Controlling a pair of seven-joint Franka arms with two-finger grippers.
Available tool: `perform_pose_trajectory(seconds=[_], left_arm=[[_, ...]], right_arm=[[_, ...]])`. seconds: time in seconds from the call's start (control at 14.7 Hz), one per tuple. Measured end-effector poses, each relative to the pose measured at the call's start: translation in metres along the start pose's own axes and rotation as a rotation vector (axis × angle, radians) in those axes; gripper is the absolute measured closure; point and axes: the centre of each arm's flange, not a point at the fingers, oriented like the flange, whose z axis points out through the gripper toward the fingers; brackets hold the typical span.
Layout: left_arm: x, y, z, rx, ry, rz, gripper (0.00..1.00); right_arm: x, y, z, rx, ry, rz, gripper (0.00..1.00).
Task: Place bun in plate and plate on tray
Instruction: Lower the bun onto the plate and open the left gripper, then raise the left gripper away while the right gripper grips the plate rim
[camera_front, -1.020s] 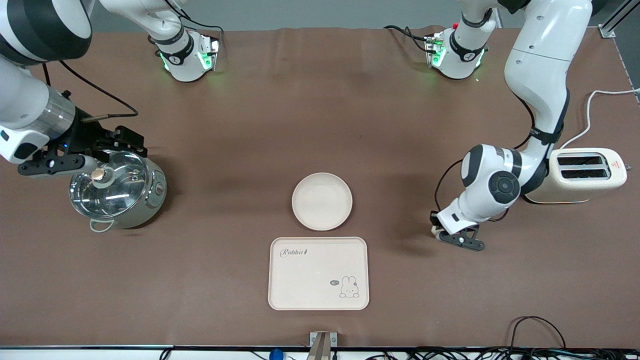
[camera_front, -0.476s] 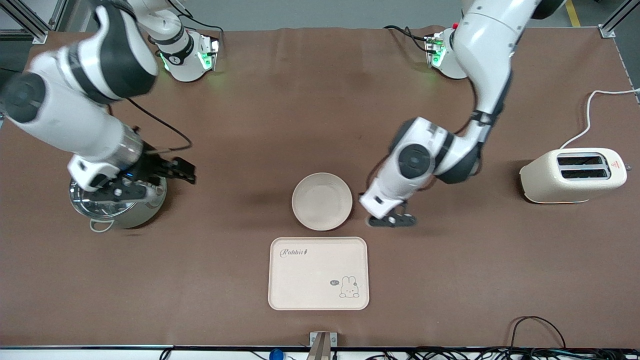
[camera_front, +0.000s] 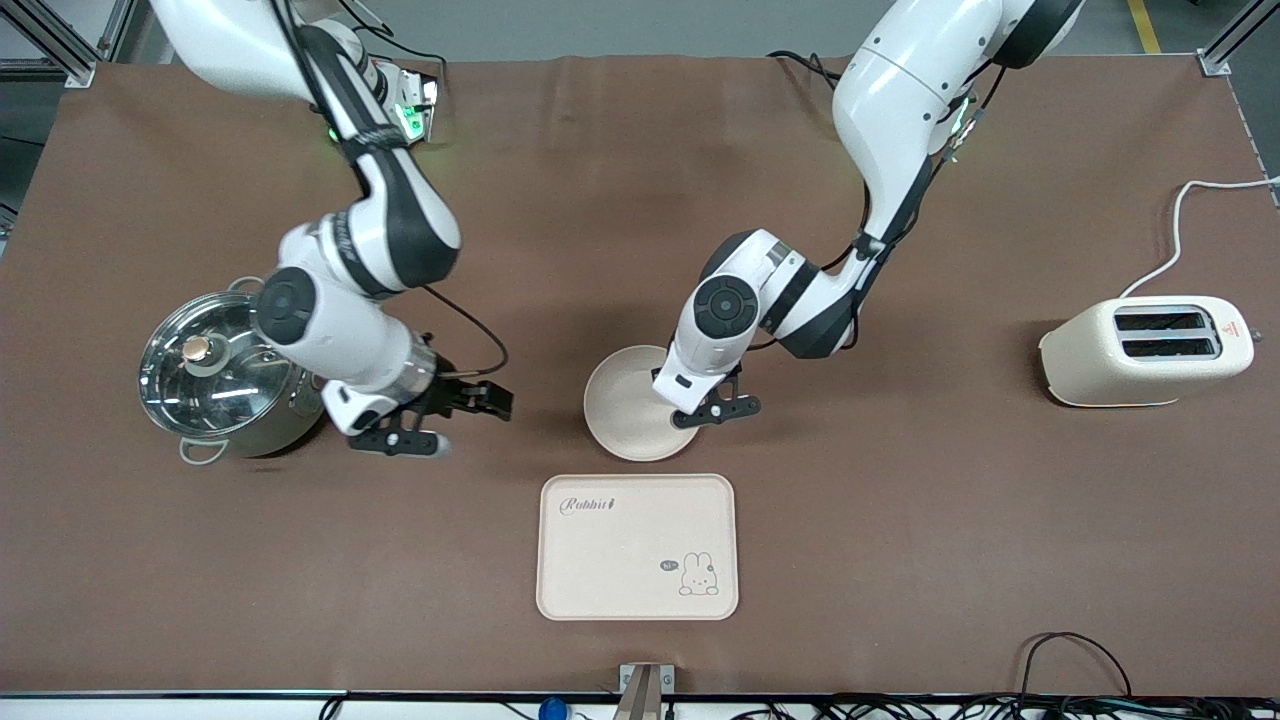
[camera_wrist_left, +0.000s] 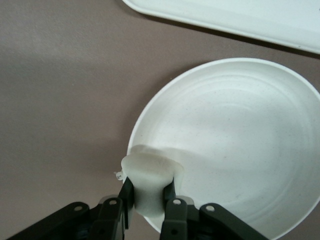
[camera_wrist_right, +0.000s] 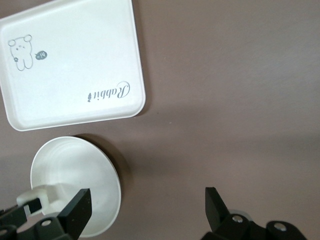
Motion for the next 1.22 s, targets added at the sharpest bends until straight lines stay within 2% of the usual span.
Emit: perform_pose_trajectory(seconds=[0.27,0.34,0.54,0.75,0.95,1.22], left_arm=[[0.004,0.009,-0.004,-0.023,0.013,-0.022,0.42],[0.006,0.01,-0.007,-0.029,0.018,-0.023,0.29],[0.019,0.009,-0.022,-0.042,0.043,-0.022,0.02],[0.059,-0.023,-0.066,-0.014,0.064,0.069,0.0],[0.107,-0.088,-0.136,0.009,0.073,0.143,0.0],[0.15,-0.193,-0.236,0.018,0.102,0.118,0.0]], right_arm=[[-0.017,-0.012,0.066,-0.036,-0.039,0.032,0.0],[-0.02,-0.011,0.079,-0.04,-0.035,0.03,0.0],[-0.037,-0.016,0.108,-0.046,-0.015,0.042,0.0],[-0.057,-0.035,0.127,-0.045,-0.006,0.045,0.0],[-0.064,-0.041,0.141,-0.041,0.013,0.041,0.0],[-0.07,-0.047,0.153,-0.038,0.025,0.045,0.0]])
